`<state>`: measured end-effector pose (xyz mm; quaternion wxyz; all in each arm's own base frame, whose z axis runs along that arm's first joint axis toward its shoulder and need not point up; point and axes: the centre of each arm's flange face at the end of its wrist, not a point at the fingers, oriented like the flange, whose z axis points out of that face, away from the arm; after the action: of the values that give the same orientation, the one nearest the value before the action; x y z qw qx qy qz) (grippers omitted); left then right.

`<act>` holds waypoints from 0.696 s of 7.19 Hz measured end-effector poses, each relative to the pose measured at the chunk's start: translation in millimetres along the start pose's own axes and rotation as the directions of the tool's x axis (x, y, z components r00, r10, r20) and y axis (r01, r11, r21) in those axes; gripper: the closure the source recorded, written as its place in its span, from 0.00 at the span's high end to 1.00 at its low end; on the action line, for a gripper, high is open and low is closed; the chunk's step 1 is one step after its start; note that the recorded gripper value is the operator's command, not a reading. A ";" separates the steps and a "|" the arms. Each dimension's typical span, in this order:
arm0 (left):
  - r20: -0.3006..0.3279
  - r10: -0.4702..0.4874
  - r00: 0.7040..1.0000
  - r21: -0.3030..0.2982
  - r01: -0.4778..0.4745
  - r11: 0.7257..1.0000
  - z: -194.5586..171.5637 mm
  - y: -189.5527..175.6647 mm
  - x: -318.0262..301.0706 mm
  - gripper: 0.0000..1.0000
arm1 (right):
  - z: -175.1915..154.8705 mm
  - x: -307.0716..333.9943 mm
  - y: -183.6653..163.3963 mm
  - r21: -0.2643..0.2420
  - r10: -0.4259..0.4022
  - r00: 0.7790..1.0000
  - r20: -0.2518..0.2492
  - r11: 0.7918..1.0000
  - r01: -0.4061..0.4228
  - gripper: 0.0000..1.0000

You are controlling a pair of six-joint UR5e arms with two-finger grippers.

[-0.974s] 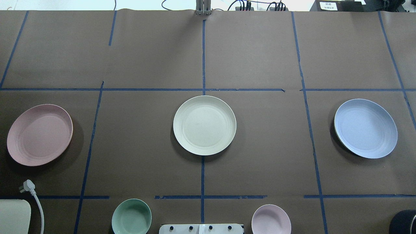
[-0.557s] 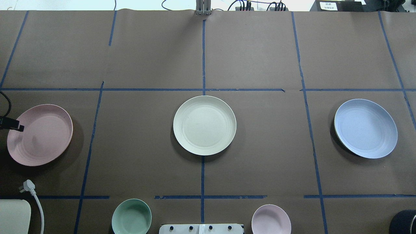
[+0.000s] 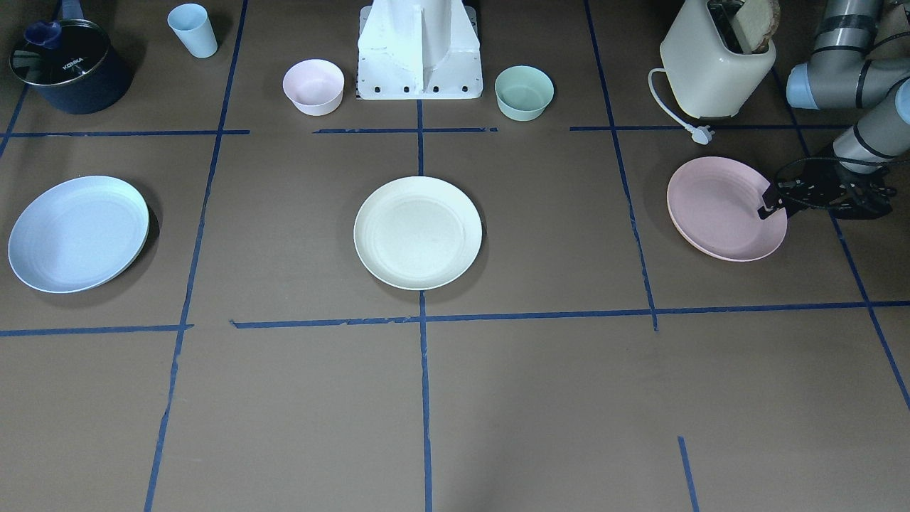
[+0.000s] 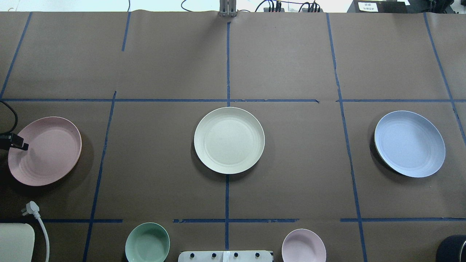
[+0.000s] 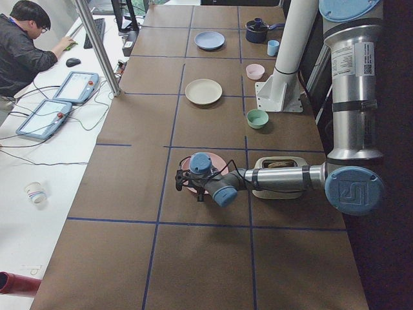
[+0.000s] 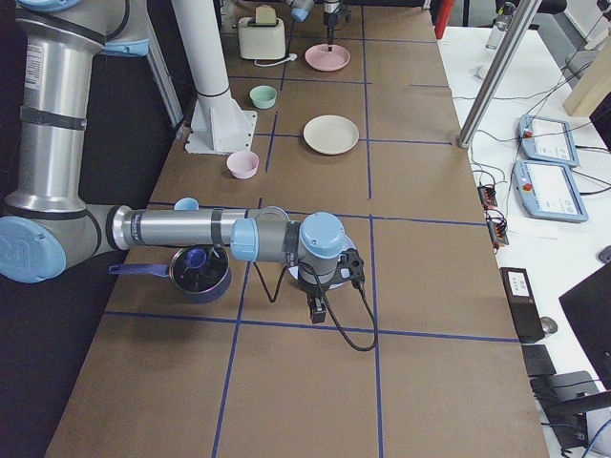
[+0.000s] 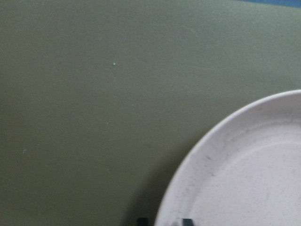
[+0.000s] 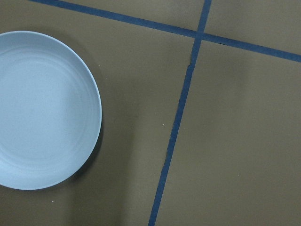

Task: Stack three plates with pink and blue
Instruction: 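Reach the left gripper to the pink plate's rim and grasp it, then lift the pink plate with the left gripper and carry it over the cream plate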

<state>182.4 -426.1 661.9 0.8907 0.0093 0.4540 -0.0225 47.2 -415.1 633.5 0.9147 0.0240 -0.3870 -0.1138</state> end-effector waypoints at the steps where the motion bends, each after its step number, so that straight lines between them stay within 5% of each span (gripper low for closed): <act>1: -0.049 -0.002 0.999 -0.029 0.000 1.000 -7.2 2.1 12.6 0.00 | 0.0 0.0 0.0 0.000 0.000 1.000 0.000 1.000 0.000 1.00; 5: -0.259 -0.200 0.945 -0.047 0.195 0.980 -65.3 -41.1 172.0 0.00 | 0.0 -0.1 -0.1 0.000 0.000 1.000 0.000 1.000 0.000 1.00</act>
<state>228.6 -470.3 484.5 0.8161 -0.0425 0.5666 -0.1054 47.1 -415.1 633.4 0.9147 0.0240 -0.3870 -0.1137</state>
